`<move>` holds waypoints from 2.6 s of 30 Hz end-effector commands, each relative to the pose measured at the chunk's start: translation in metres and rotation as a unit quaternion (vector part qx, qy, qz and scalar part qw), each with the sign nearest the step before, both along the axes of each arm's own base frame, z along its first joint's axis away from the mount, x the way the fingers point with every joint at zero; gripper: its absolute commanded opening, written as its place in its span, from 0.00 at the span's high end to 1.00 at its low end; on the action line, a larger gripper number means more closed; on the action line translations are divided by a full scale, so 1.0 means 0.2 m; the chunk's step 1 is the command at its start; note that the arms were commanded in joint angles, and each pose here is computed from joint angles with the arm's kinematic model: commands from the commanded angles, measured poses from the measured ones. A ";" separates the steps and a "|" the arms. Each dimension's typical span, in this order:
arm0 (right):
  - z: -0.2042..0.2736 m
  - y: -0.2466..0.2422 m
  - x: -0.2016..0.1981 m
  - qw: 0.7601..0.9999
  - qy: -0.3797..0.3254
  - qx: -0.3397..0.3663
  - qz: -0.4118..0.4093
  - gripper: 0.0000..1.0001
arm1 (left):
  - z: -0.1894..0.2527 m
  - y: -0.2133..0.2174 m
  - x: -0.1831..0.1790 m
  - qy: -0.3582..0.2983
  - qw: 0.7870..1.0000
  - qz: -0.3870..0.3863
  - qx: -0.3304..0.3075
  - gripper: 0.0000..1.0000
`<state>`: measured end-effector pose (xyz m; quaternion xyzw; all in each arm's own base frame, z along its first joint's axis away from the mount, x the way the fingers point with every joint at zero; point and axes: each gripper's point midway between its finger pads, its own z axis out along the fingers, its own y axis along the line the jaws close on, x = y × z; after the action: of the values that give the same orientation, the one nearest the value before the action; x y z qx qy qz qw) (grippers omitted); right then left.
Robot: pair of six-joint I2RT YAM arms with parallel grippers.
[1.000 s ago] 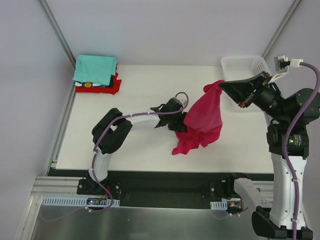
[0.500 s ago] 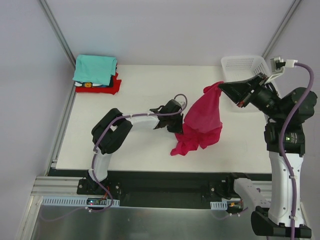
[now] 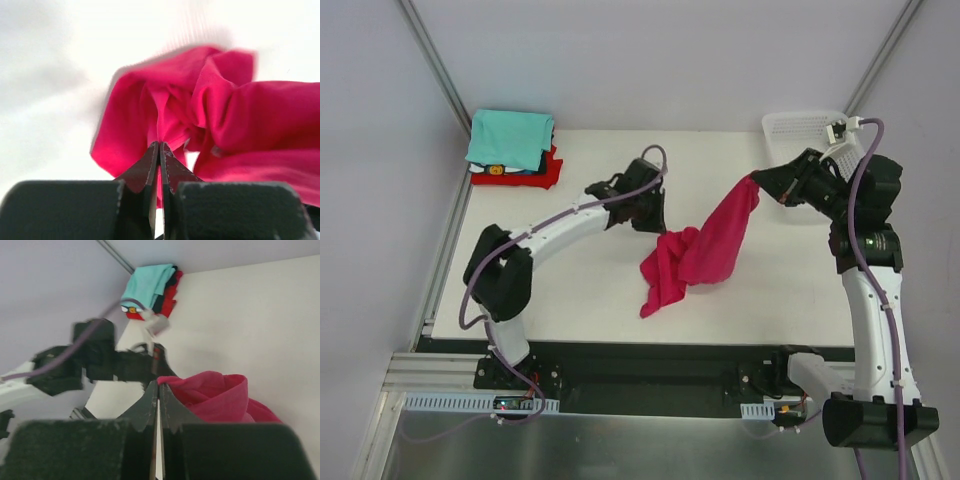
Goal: Fold and stack the t-shirts
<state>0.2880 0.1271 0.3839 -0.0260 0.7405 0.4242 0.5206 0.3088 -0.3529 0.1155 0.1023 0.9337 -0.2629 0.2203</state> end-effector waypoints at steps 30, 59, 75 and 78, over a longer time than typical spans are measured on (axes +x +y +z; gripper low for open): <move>0.07 -0.82 0.38 0.935 0.025 0.038 -0.350 0.99 | 0.82 1.34 -0.02 -0.108 0.964 0.236 0.061 1.00; 0.08 -0.65 0.28 0.956 -0.005 0.060 -0.288 0.99 | 0.44 1.09 0.40 -0.009 0.979 0.202 0.032 1.00; 0.14 -0.57 0.19 0.965 -0.031 0.047 -0.258 0.99 | 0.18 1.04 1.08 0.014 0.977 0.211 0.027 0.89; 0.16 -0.54 0.19 0.968 -0.036 0.042 -0.246 0.99 | 0.11 0.98 1.10 0.036 0.979 0.203 0.004 0.63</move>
<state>0.3344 0.0068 0.3811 0.2155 0.7079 0.3034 0.6003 0.5289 -0.1463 0.1467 -0.0935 0.9424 -0.1828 0.2641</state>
